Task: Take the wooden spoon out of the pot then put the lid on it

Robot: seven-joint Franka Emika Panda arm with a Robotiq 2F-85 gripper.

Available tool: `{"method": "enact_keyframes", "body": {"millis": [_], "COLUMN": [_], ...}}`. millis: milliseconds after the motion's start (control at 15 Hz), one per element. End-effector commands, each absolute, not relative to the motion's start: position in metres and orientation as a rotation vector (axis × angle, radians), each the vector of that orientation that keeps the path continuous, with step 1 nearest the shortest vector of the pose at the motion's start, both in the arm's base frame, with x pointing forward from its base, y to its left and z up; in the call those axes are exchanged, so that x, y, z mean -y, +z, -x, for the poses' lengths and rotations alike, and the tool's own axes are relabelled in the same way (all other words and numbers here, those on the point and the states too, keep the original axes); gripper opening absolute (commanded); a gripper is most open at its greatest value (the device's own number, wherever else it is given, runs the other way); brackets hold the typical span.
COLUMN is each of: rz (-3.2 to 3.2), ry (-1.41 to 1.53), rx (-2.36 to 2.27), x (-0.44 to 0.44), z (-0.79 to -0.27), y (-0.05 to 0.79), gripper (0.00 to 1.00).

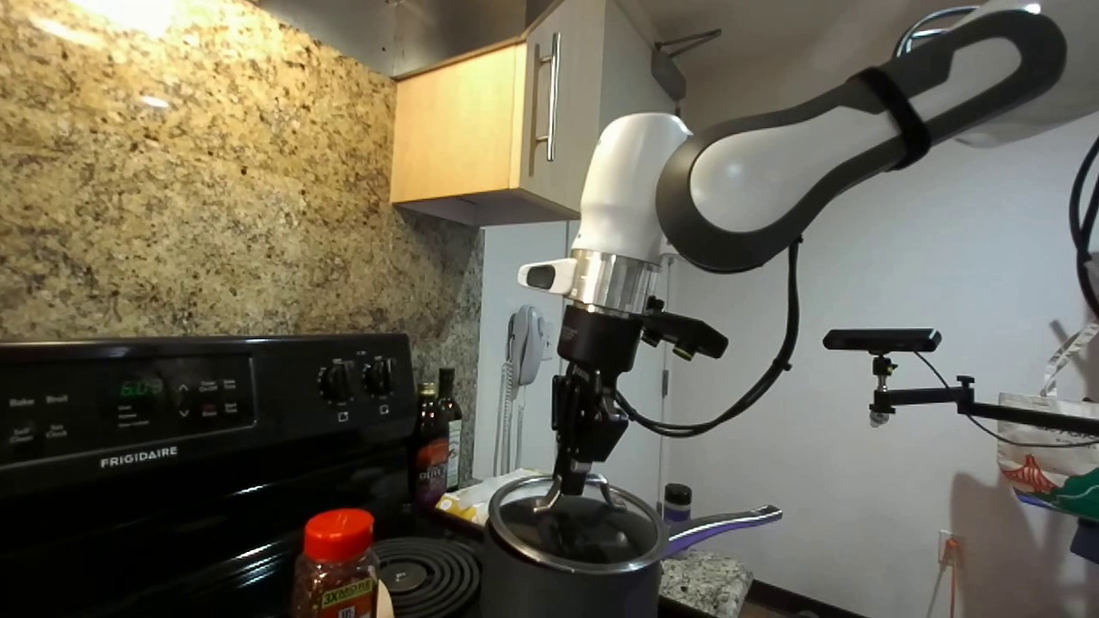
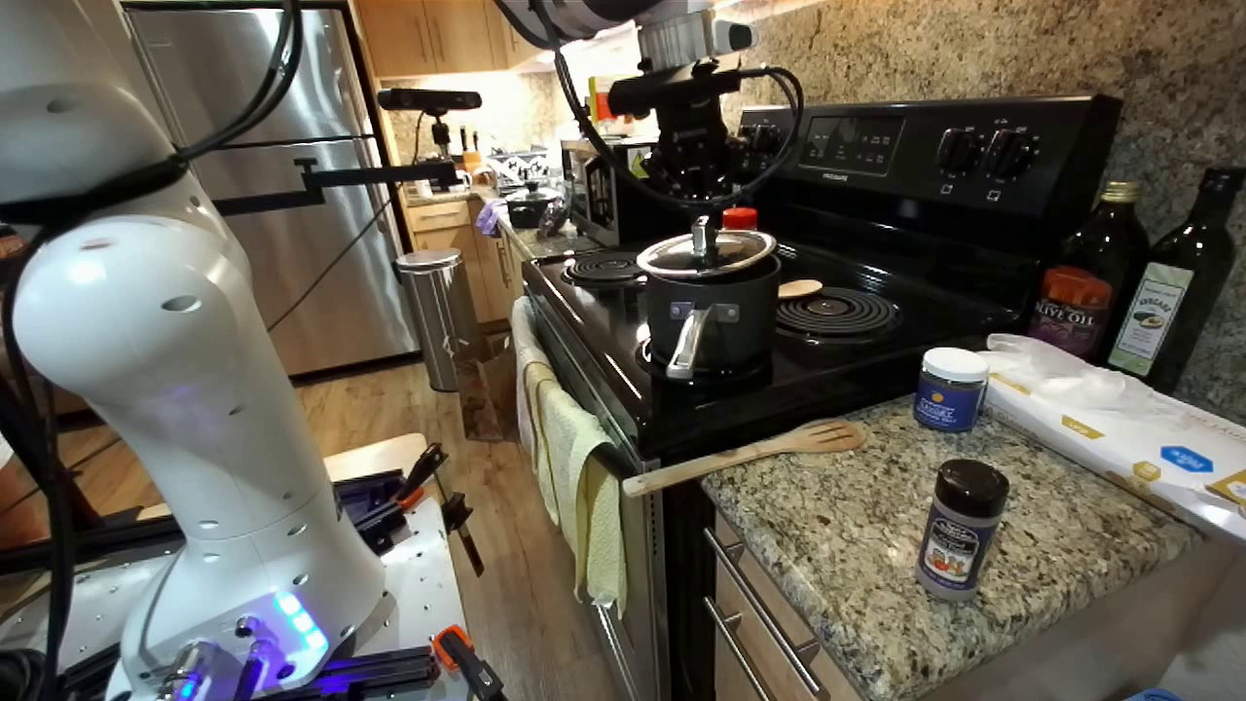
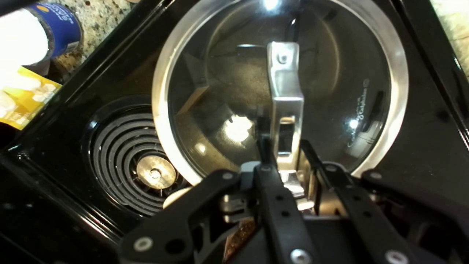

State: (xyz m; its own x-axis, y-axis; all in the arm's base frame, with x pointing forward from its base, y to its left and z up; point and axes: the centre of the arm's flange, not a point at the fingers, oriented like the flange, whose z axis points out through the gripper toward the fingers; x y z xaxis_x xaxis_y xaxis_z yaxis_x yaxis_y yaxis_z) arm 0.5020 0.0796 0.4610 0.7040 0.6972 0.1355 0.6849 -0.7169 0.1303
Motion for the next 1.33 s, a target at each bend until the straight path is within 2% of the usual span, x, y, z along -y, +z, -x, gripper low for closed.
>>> {"method": "enact_keyframes", "body": {"millis": [0,1267], "rz": [-2.801,-2.836], "ry": [0.303,0.241], "rx": [-1.140,-1.200], "x": [-0.077,-0.075], "z": [-0.507,-0.524], "y": [0.462,0.450], "gripper": [0.12,0.11]}}
